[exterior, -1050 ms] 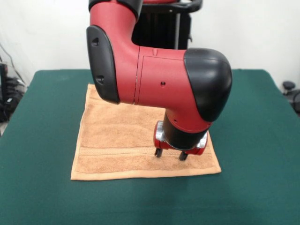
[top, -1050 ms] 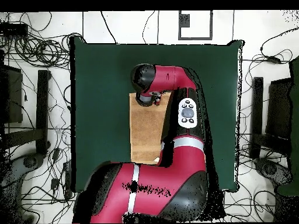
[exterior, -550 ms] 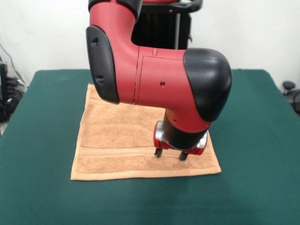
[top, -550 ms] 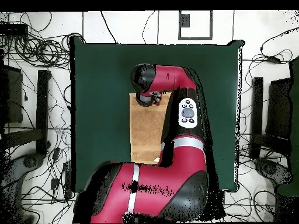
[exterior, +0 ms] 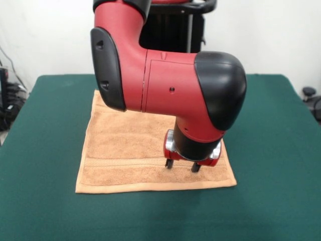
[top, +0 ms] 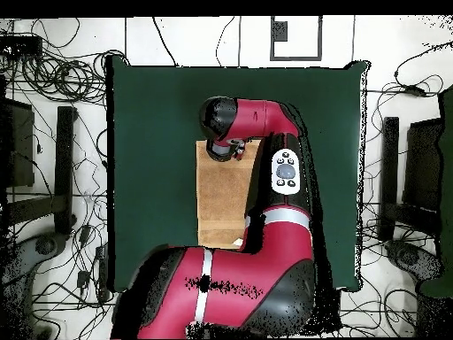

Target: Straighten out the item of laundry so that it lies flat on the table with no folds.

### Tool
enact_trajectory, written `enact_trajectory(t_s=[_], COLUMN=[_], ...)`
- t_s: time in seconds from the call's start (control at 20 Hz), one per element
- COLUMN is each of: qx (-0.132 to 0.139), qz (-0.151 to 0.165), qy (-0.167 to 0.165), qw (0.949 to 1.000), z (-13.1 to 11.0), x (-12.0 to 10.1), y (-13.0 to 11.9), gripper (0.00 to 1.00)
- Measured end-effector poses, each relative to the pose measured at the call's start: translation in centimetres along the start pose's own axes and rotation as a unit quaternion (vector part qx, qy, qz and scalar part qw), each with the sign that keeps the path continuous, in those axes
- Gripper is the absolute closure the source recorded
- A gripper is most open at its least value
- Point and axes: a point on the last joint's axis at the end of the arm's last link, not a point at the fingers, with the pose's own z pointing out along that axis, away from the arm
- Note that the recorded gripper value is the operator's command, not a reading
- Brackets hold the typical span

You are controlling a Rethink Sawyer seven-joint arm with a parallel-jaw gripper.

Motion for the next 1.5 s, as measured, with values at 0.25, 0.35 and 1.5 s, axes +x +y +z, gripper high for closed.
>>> enact_trajectory(t_s=[0.25, 0.35, 1.5], qx=[-0.001, -0.001, -0.003], qz=[0.001, 0.001, 0.004], qy=[0.0, 0.0, -0.019], qw=[1.0, 1.0, 0.9998], z=[0.0, 0.0, -0.6], x=[0.0, 0.0, -1.2], y=[0.0, 0.0, -0.2], gripper=[0.0, 0.0, 0.0])
